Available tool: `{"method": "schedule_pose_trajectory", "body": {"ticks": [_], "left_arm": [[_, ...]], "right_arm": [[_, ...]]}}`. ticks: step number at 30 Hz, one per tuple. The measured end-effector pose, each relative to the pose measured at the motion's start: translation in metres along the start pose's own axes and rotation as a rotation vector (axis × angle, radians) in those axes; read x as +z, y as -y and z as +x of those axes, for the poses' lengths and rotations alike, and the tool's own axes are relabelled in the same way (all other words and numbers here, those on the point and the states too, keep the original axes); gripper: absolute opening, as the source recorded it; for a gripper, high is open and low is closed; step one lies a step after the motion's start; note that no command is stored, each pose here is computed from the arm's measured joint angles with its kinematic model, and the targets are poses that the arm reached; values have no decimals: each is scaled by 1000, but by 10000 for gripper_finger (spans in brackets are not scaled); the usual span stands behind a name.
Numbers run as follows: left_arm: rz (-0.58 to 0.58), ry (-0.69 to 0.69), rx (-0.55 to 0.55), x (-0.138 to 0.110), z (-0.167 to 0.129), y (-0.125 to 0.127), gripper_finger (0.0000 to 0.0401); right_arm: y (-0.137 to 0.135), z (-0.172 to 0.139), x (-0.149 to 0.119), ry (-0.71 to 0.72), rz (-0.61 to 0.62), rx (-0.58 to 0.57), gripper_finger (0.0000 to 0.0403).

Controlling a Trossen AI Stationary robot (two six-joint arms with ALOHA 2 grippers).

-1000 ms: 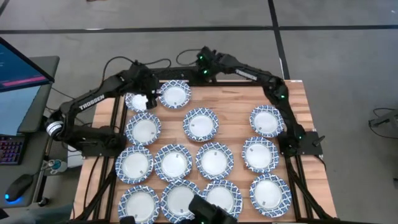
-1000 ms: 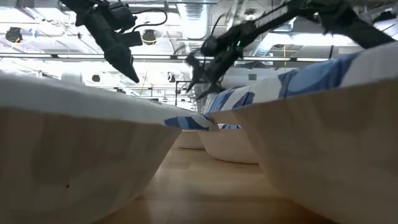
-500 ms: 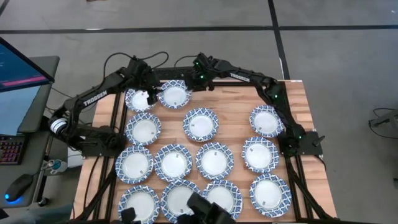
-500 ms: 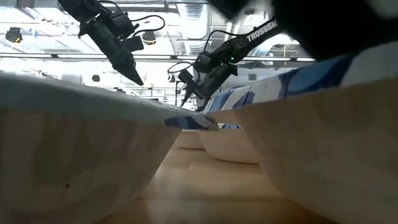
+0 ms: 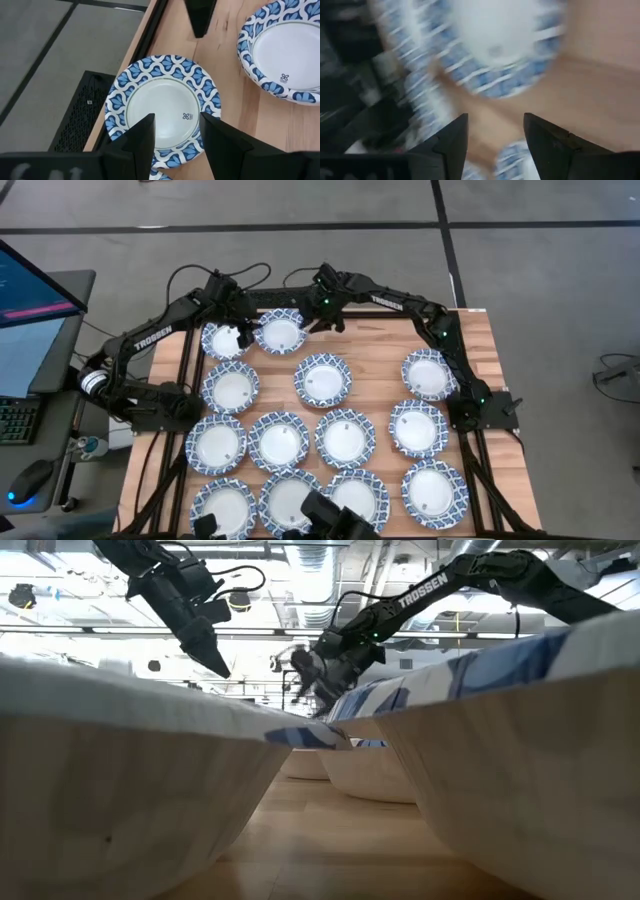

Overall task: Nest bowls inside each other
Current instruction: Stack the blue bowl on top of the blue bowls

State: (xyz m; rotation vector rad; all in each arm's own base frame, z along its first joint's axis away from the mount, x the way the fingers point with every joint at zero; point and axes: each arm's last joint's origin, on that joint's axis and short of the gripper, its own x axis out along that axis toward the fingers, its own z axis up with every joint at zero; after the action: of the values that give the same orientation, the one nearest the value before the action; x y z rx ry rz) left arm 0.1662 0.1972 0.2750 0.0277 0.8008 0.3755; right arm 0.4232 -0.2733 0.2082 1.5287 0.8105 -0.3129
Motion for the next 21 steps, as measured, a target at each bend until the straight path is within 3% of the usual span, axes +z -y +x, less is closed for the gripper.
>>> {"method": "schedule_pose_trajectory", "body": {"ticks": [6,8,12,14,17,21], "left_arm": [[-4,1,-2,0,0,0,147],[-15,5,-10,0,0,1,147],[-14,9,-21,2,1,4,147],[-10,15,-27,4,2,6,147],[-8,30,-40,8,3,11,147],[-2,37,-49,11,5,17,147]], "right_arm": [[-53,-30,-27,67,-215,166,210],[-59,-43,-41,133,-251,78,200],[-55,-82,-69,246,-339,-317,154],[-60,-102,-79,274,-390,-445,128],[-82,-133,-95,326,-500,-493,99],[-104,-157,-113,402,-693,-358,90]]}}
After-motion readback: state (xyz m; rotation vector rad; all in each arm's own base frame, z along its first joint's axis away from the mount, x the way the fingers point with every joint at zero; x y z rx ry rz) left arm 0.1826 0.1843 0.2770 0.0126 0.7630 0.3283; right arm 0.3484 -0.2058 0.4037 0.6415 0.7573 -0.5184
